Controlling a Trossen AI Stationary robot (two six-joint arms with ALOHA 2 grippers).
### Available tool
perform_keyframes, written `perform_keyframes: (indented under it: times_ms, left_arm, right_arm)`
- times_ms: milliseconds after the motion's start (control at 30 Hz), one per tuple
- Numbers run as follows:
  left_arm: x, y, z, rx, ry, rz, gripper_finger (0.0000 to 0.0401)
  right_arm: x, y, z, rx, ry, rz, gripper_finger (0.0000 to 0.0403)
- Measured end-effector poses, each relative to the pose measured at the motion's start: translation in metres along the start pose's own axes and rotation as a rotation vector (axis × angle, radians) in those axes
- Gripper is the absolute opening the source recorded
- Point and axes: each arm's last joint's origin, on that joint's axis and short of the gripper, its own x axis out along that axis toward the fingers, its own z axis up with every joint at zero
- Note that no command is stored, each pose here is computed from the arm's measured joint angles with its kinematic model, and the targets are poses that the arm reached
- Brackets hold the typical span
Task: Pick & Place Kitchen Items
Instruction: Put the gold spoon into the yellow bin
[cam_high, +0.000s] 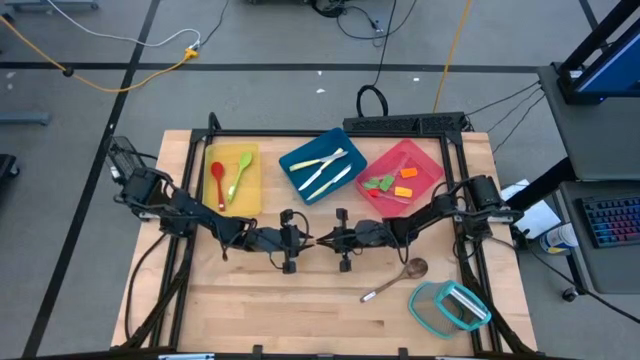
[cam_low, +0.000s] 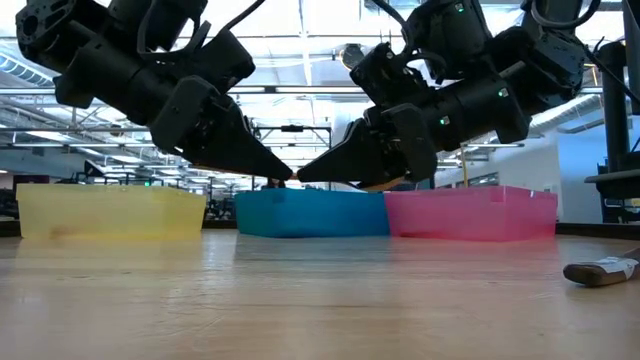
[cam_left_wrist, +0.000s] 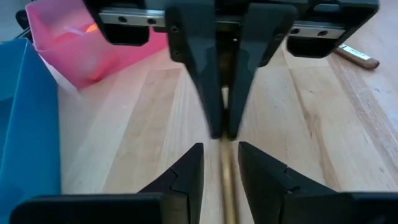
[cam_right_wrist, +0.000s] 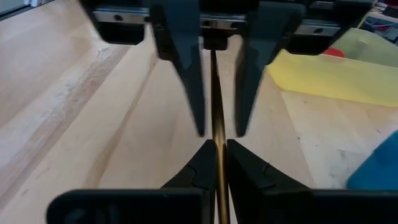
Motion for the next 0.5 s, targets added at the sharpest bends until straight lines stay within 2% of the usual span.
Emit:
perform_keyframes:
  times_ms: [300, 500]
  left_arm:
    - [0.0, 0.0003, 0.0003, 0.018, -0.002, 0.006, 0.0101]
    - [0.0, 0.0002, 0.0003, 0.017, -0.001, 0.002, 0.0101]
  right_arm:
    - [0.0012, -0.0091, -0.0004, 0.02, -0.006, -0.021, 0.0017]
    - [0.0014, -0.0097, 0.0002, 0.017, -0.017, 0.012, 0.0017]
